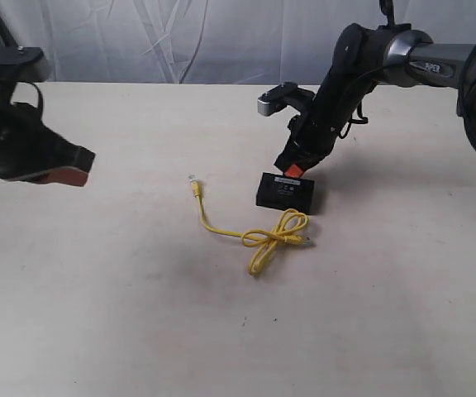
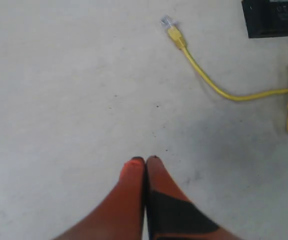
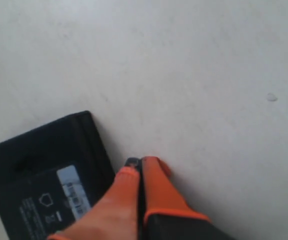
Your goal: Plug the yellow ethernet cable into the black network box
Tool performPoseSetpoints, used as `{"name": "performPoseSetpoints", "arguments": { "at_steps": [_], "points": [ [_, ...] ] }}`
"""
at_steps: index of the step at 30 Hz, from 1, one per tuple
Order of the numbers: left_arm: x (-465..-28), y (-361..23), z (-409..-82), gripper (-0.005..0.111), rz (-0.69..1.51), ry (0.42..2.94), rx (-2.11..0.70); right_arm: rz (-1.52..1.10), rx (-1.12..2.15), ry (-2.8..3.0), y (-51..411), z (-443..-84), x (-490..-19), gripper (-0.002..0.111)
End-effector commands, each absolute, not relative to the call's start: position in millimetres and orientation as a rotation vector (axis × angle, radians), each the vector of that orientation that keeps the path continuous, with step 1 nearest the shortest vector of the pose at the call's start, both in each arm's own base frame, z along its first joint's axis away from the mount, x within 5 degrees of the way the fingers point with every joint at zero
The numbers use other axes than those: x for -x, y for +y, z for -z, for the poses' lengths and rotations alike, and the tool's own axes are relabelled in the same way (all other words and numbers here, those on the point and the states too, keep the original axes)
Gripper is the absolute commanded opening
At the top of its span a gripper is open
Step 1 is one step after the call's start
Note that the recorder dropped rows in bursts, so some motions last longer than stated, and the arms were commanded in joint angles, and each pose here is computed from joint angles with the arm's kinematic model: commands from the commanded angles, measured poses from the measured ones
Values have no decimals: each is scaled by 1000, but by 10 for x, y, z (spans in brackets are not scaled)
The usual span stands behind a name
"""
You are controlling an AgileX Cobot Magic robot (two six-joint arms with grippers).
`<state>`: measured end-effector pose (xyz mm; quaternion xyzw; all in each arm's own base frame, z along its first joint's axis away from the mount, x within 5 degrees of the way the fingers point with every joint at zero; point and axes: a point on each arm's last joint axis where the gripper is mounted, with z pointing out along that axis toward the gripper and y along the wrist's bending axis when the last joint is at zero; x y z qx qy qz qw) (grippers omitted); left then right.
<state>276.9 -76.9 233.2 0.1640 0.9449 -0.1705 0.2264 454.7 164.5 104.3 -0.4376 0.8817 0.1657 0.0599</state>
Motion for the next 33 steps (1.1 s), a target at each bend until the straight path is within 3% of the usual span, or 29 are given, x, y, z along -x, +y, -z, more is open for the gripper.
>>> {"name": "performPoseSetpoints", "arguments": {
  "at_steps": [1,3,5,9,11,16,18,21,25,33],
  "points": [
    [-2960,-1024,-2151,0,524,2669,-536,-522,1365,2693,1619,-1054,-4507,-1],
    [-3106,-1139,-2089,3,529,2668,-563,-502,1378,2695,1607,-1049,-4509,-1],
    [-3250,-1232,-2065,13,553,2658,-557,-501,1381,2697,1605,-1049,-4506,-1],
    [-3536,-1398,-1914,58,687,2691,-476,-502,1367,2706,1605,-1049,-4506,-1],
    [-3593,-1446,-1911,67,743,2701,-466,-505,1370,2709,1604,-1049,-4502,-1],
    [-3657,-1544,-1922,68,884,2659,-463,-512,1376,2716,1603,-1049,-4493,-1],
    [-3690,-1539,-1918,67,832,2617,-503,-512,1376,2716,1603,-1049,-4493,-1],
    [-3700,-1604,-1843,56,578,2659,-444,-512,1376,2716,1603,-1049,-4493,-1],
    [-3645,-1866,-1824,61,387,2678,-554,-512,1376,2716,1603,-1049,-4493,-1],
    [-3822,-2158,-1624,68,302,2826,-456,-511,1380,2718,1601,-1049,-4490,-1]
  ]
}}
